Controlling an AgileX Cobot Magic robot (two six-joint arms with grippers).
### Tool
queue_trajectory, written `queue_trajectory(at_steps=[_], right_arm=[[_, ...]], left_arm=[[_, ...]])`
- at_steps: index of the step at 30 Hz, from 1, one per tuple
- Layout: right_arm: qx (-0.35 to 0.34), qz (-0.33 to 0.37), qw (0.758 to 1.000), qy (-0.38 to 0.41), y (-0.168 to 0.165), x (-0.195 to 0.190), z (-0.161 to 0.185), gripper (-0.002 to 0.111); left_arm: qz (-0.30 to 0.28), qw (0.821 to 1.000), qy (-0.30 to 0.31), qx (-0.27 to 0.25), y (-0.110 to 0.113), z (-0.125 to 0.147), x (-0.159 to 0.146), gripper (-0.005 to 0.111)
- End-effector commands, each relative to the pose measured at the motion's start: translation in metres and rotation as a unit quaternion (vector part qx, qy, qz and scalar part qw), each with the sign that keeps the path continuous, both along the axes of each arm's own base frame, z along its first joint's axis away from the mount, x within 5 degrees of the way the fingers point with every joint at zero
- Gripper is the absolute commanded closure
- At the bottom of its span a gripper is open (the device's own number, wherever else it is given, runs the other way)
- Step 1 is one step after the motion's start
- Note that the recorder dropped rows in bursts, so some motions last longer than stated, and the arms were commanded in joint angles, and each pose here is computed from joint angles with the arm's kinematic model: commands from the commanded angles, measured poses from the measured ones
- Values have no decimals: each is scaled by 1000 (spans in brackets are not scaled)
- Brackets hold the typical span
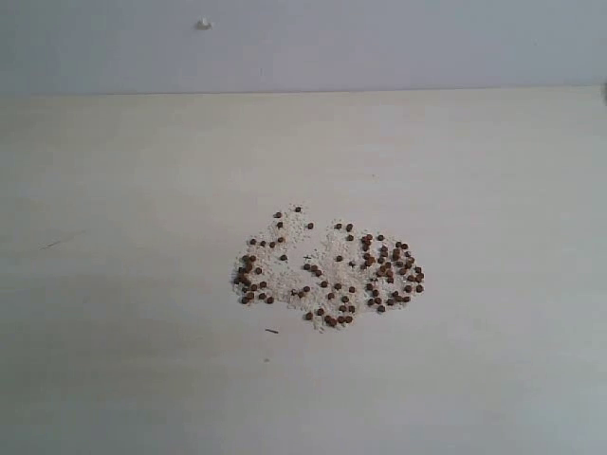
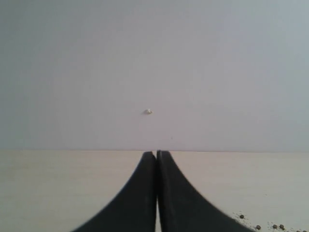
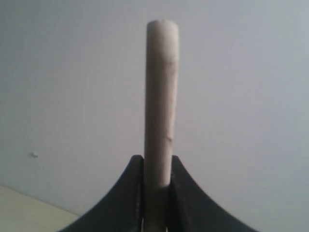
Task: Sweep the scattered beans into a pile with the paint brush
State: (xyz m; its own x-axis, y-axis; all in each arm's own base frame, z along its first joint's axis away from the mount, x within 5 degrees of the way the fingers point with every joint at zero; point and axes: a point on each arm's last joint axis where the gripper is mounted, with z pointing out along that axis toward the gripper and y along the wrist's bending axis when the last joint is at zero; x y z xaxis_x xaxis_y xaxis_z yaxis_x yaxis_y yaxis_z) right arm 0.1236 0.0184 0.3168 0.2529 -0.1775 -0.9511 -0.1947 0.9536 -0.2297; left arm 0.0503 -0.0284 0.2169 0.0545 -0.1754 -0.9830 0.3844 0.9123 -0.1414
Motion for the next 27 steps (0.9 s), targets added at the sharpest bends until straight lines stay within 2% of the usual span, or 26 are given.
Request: queue_trajectory(at_steps=[1, 7, 13, 19, 24, 27], right_arm=[[-2, 32, 999, -12, 7, -23, 5, 108], [-5, 32, 999, -6, 7, -22, 4, 108], [6, 53, 998, 21, 4, 16, -9, 108], [23, 65, 989, 128, -2, 67, -53, 108], [-41, 99, 984, 141, 20, 87, -78, 108], [-87, 65, 984, 140, 34, 94, -87, 108]], left_arm=[[-5, 1000, 4, -2, -1, -1, 0, 107], [-5, 1000, 3, -1, -1, -1, 0, 107], [-5, 1000, 3, -1, -1, -1, 0, 107], [-5, 1000, 3, -1, -1, -1, 0, 107], [-5, 1000, 3, 0, -1, -1, 0, 107], [-5, 1000, 3, 0, -1, -1, 0, 107]])
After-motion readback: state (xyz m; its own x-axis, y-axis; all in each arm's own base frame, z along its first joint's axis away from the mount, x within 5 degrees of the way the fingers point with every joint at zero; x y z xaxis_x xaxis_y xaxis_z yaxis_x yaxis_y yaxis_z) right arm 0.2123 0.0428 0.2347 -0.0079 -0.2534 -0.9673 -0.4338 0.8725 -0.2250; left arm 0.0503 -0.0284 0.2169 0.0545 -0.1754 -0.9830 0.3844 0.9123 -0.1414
